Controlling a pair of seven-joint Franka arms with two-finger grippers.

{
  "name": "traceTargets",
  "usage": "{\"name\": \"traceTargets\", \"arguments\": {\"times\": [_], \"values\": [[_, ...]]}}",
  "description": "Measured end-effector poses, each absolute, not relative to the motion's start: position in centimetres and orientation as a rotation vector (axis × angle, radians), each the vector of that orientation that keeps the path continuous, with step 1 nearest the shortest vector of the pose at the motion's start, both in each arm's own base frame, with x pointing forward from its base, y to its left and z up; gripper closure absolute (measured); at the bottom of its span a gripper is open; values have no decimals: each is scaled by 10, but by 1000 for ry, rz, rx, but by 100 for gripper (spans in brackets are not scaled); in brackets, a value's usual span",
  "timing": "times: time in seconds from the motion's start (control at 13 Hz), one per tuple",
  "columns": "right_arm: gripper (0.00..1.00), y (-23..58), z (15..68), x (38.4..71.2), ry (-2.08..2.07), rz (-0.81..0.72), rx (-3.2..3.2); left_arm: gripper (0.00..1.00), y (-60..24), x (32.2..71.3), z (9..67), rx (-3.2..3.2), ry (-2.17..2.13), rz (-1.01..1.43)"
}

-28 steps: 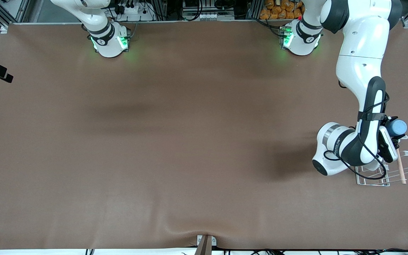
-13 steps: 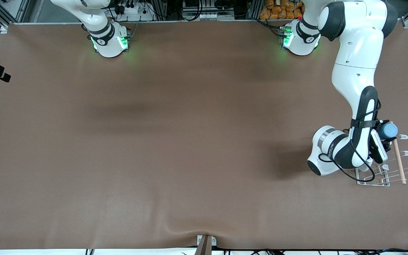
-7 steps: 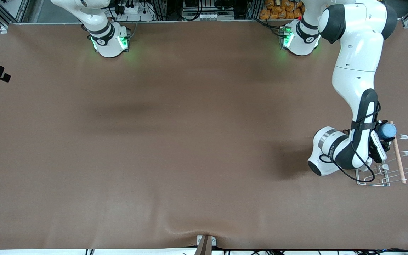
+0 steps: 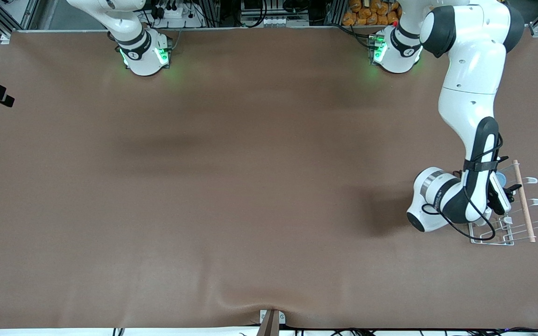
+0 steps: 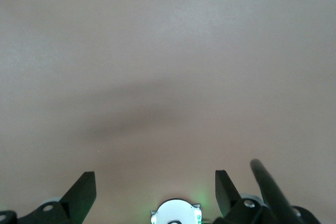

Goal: Transfer cup to left arm and place on rack
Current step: 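Lower the cup onto a rack peg with the left gripper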

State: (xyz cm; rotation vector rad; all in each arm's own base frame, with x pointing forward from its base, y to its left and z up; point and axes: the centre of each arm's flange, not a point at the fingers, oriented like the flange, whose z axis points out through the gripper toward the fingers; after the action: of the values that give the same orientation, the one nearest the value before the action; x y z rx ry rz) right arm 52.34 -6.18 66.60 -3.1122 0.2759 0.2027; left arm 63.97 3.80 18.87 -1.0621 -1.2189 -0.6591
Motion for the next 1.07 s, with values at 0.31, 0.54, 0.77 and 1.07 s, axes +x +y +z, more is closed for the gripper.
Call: {"name": "traceTargets", "arguments": {"times": [0.31,0.54,0.77,1.07], "values": [[0,-70,669,520,301,208,-3111,0,39,641,191,-1079,-1196,-634],[0,-69,677,517,300,204,-3111,0,44,646,198,-1087,-1151,-626],[0,-67,677,514,295,243,-3106,0,44,650,207,-1090,-1117,-618],[0,-68,677,513,294,245,-3106,0,43,657,238,-1099,-1066,-589]]}}
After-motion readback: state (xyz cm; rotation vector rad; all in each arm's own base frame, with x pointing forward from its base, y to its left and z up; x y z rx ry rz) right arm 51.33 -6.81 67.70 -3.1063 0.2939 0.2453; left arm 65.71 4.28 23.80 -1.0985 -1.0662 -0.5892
